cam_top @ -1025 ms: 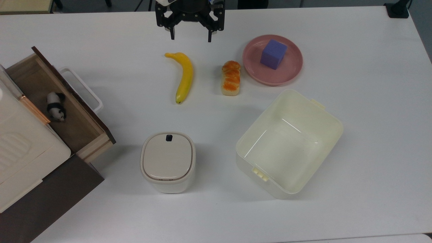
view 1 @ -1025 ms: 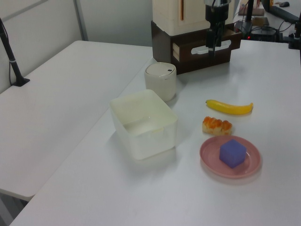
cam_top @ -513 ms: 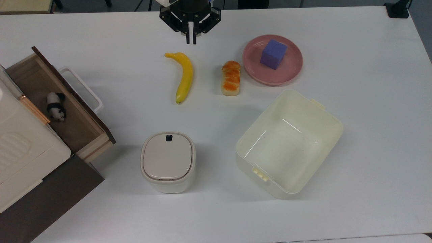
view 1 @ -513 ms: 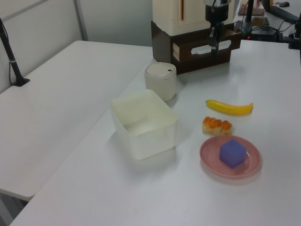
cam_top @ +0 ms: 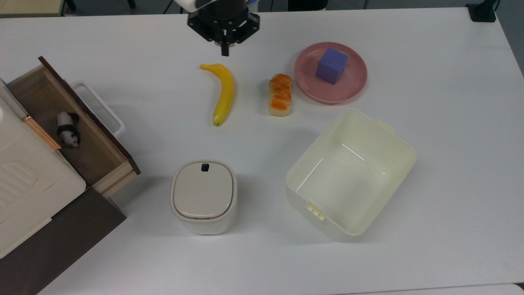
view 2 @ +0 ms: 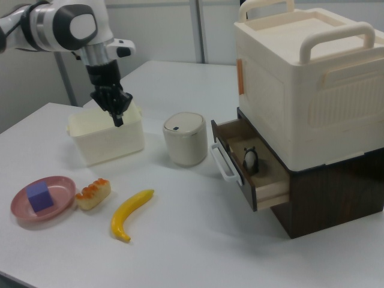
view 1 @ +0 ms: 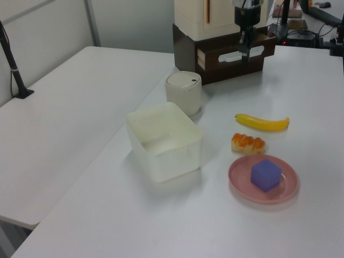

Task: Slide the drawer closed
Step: 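Move the gripper toward the open drawer's front panel, then push the drawer front with the gripper into the wooden unit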

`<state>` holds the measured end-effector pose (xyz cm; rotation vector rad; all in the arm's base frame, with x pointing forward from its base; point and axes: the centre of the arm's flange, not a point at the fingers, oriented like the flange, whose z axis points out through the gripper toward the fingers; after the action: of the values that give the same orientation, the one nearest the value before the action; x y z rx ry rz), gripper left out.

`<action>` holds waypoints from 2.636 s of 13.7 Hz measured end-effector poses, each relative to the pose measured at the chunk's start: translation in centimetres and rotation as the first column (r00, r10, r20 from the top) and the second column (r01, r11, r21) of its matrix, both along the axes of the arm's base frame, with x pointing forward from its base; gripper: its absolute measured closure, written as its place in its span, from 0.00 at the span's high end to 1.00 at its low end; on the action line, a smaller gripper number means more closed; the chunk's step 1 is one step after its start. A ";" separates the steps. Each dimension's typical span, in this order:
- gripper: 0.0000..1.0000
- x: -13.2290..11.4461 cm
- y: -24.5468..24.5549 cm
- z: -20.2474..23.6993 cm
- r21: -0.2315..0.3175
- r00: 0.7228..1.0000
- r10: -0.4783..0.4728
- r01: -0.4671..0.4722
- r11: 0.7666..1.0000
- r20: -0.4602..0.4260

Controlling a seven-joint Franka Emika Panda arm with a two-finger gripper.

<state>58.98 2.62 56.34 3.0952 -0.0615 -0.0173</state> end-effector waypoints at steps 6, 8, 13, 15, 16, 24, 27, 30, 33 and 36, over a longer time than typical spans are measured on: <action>0.01 2.5 -8.4 -2.2 0.046 0.972 -0.223 0.220 0.974 0.073; 0.01 3.0 -10.7 -3.8 0.049 0.948 -0.312 0.309 0.950 0.068; 0.01 2.6 -17.5 -6.5 0.043 0.897 -0.440 0.439 0.898 0.030; 0.01 2.3 -19.6 -6.7 0.045 0.882 -0.470 0.468 0.882 0.040; 0.01 2.2 -20.4 -6.9 0.045 0.876 -0.481 0.480 0.876 0.040; 0.01 1.9 -23.6 -8.5 0.046 0.841 -0.539 0.538 0.842 0.036; 0.01 2.2 -24.7 -8.6 0.058 0.821 -0.566 0.563 0.824 0.079; 0.01 2.9 -25.8 -9.5 0.077 0.766 -0.632 0.628 0.775 0.120; 0.01 2.9 -25.9 -9.4 0.083 0.733 -0.669 0.664 0.743 0.120; 0.01 3.1 -25.6 -9.5 0.074 0.714 -0.689 0.686 0.724 0.125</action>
<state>62.03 -23.02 46.87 2.8738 -1.2232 0.1822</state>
